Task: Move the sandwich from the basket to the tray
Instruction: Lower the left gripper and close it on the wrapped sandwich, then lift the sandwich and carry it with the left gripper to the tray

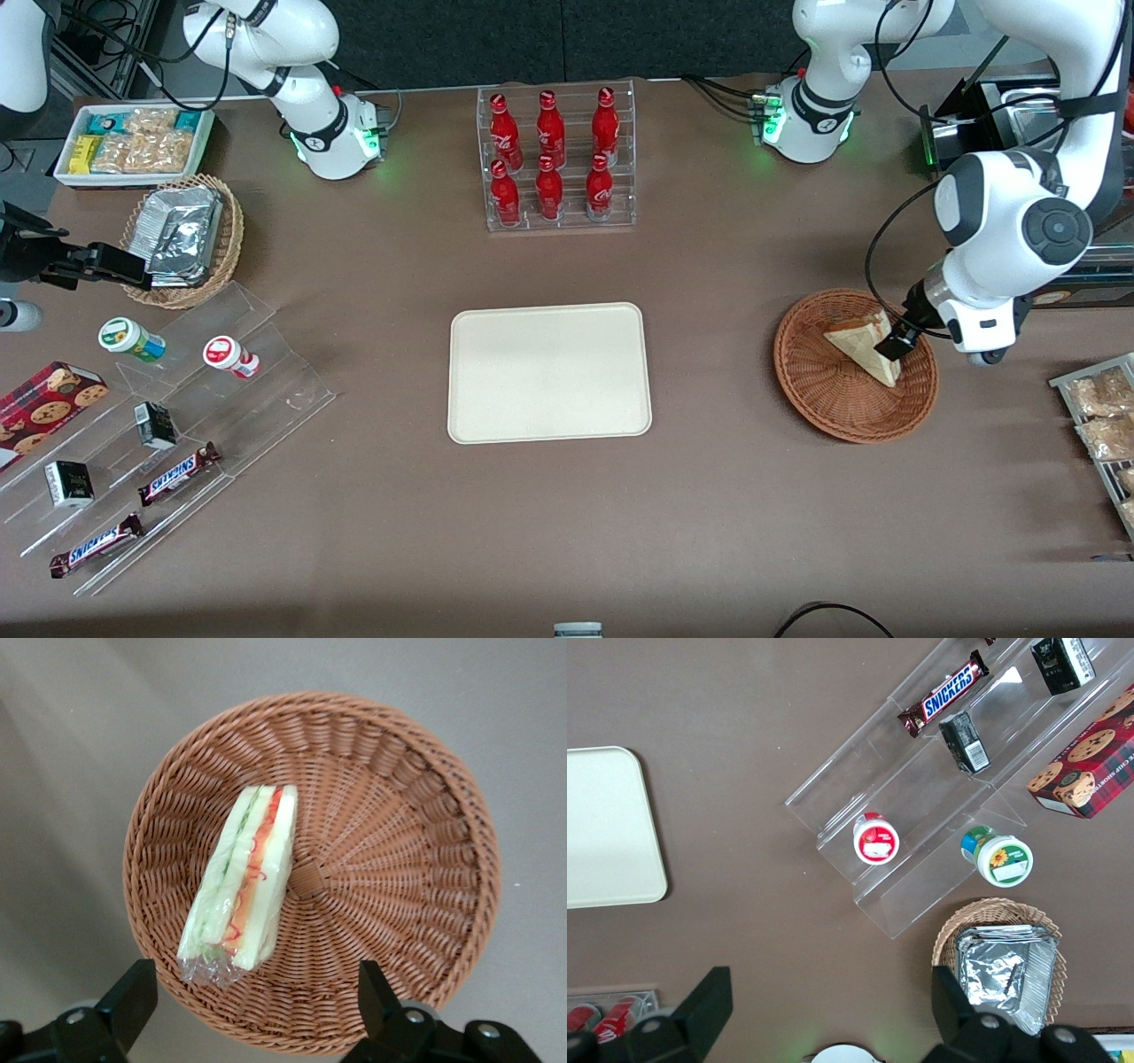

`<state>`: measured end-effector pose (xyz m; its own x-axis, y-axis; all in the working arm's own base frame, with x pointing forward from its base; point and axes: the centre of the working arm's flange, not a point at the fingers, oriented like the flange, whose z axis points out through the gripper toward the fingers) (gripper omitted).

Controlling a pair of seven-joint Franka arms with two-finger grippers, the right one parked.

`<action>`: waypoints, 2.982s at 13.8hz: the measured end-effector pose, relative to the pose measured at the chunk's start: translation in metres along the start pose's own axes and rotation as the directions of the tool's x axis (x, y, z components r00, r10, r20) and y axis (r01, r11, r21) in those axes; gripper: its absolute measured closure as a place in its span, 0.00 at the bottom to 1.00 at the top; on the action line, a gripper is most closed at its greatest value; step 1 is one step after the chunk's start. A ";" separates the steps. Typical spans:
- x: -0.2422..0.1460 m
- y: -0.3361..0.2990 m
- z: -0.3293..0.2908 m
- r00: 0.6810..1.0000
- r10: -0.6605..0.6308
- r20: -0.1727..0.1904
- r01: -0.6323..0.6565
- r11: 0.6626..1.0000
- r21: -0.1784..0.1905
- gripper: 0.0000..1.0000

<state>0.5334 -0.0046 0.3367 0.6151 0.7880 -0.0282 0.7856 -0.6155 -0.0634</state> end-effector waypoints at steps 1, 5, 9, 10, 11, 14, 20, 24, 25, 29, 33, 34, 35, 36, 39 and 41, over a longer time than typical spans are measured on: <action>-0.001 -0.001 0.003 1.000 -0.002 0.003 0.002 1.000 0.004 0.00; -0.004 -0.006 0.020 1.000 0.012 -0.015 -0.012 1.000 0.021 0.00; -0.011 -0.014 0.050 0.999 0.012 -0.031 -0.012 1.000 -0.003 0.00; -0.012 -0.017 0.056 0.999 0.012 -0.033 -0.012 1.000 -0.006 0.00; -0.014 -0.019 0.061 0.999 0.011 -0.033 -0.012 1.000 -0.007 0.00; -0.016 -0.023 0.074 0.999 0.011 -0.030 -0.011 1.000 -0.005 0.00; -0.016 -0.023 0.083 1.000 0.010 -0.025 -0.010 1.000 0.000 0.36; -0.012 -0.018 0.073 0.999 0.009 -0.037 -0.010 1.000 -0.014 0.69; -0.010 -0.015 0.062 0.999 0.013 -0.032 -0.013 1.000 -0.003 0.72; -0.019 0.022 -0.059 0.994 0.107 0.003 -0.107 0.990 0.095 0.85; -0.069 0.073 -0.127 0.975 0.219 -0.034 -0.216 0.974 0.061 0.85; -0.086 0.086 -0.125 0.971 0.239 -0.029 -0.236 0.970 0.064 0.85; -0.104 0.099 -0.120 0.964 0.264 -0.024 -0.262 0.963 0.067 0.85; -0.124 0.112 -0.115 0.954 0.299 -0.019 -0.297 0.952 0.069 0.85; -0.212 0.166 -0.107 0.891 0.453 -0.022 -0.451 0.890 0.064 0.85; -0.271 0.199 -0.092 0.846 0.534 -0.014 -0.532 0.844 0.065 0.85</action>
<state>0.5295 -0.3419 0.4239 0.9403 0.3375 -0.0441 0.3317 -0.9378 -0.1029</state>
